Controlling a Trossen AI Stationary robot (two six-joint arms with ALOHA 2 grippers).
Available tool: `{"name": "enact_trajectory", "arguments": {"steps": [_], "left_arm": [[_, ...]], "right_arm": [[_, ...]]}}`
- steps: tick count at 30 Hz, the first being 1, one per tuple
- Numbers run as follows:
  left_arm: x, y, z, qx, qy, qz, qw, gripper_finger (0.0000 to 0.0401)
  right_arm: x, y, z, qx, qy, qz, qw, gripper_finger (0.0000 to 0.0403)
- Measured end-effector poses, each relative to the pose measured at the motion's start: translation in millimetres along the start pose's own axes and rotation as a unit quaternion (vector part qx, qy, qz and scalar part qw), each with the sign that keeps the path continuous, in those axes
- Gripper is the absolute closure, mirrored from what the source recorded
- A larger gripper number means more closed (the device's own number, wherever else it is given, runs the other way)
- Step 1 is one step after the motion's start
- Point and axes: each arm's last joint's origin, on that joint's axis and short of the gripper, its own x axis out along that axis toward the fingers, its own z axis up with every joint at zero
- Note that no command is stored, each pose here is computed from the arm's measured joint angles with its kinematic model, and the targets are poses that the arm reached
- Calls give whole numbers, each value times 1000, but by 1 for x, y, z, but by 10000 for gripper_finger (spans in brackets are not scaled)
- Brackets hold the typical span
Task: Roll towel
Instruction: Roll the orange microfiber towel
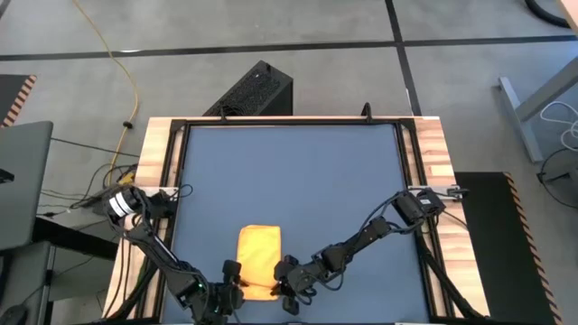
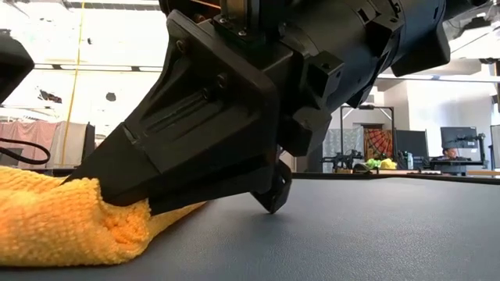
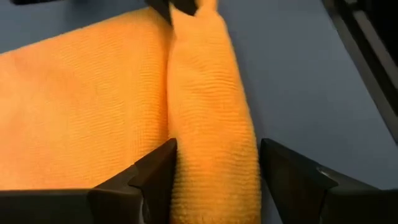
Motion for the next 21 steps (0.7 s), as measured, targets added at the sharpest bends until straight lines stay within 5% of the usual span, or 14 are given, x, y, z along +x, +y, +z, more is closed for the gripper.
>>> {"name": "enact_trajectory", "arguments": {"steps": [6,15,21], "left_arm": [[0,-1,-1,-19,16,-23,999,232],[3,4,2,-69,49,-60,995,379],[10,11,7,-98,90,-119,984,391]], "right_arm": [[-1,-1,-1,19,2,-14,1000,378],[-1,-1,-4,38,-2,-37,999,376],[-1,1,-6,15,5,-34,999,358]]}}
